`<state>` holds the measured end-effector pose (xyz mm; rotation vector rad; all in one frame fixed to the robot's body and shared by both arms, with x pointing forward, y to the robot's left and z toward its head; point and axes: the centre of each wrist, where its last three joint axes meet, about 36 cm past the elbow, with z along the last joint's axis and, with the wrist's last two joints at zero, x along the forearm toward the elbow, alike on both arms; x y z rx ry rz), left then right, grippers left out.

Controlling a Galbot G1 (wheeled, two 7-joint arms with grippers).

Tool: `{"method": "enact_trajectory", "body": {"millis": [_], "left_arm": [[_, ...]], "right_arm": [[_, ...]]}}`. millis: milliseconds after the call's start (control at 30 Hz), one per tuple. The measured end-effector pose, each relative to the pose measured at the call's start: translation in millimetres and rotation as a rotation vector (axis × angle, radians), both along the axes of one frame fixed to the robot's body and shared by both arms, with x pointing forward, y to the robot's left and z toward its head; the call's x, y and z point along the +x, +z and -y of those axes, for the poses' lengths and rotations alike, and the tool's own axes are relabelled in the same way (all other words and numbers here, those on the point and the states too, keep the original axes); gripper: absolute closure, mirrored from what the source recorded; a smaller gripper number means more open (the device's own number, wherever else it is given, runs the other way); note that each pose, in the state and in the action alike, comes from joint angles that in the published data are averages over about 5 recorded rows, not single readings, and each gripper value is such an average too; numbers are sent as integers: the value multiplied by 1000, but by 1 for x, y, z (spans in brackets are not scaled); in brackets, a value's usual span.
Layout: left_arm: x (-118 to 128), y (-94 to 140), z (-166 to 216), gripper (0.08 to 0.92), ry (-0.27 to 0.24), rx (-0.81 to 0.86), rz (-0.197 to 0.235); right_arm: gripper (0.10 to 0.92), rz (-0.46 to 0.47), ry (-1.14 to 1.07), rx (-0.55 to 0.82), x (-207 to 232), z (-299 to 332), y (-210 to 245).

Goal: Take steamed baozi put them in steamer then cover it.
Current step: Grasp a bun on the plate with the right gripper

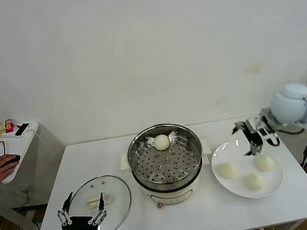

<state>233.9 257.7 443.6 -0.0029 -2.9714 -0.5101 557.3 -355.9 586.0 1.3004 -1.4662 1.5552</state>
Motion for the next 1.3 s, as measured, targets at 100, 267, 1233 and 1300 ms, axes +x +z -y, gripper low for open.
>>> {"method": "enact_trajectory", "body": {"millis": [100,267,1233,1300], "left_arm": [[0,0,-1,177,2,2,-4],[-1,-1,-2,177,5,4,-8],[1,-1,-10,177,30,22,-9],[1,-1,-10,177,30,22,-9]], "right_arm": [[200,-27,-26,0,-5,6,-21],[200,-59,-55,-2,-7,12,-47],[203,-129,-74,2,37,-34,-134],[212,-131,-78,0,39,-35,-136]]}}
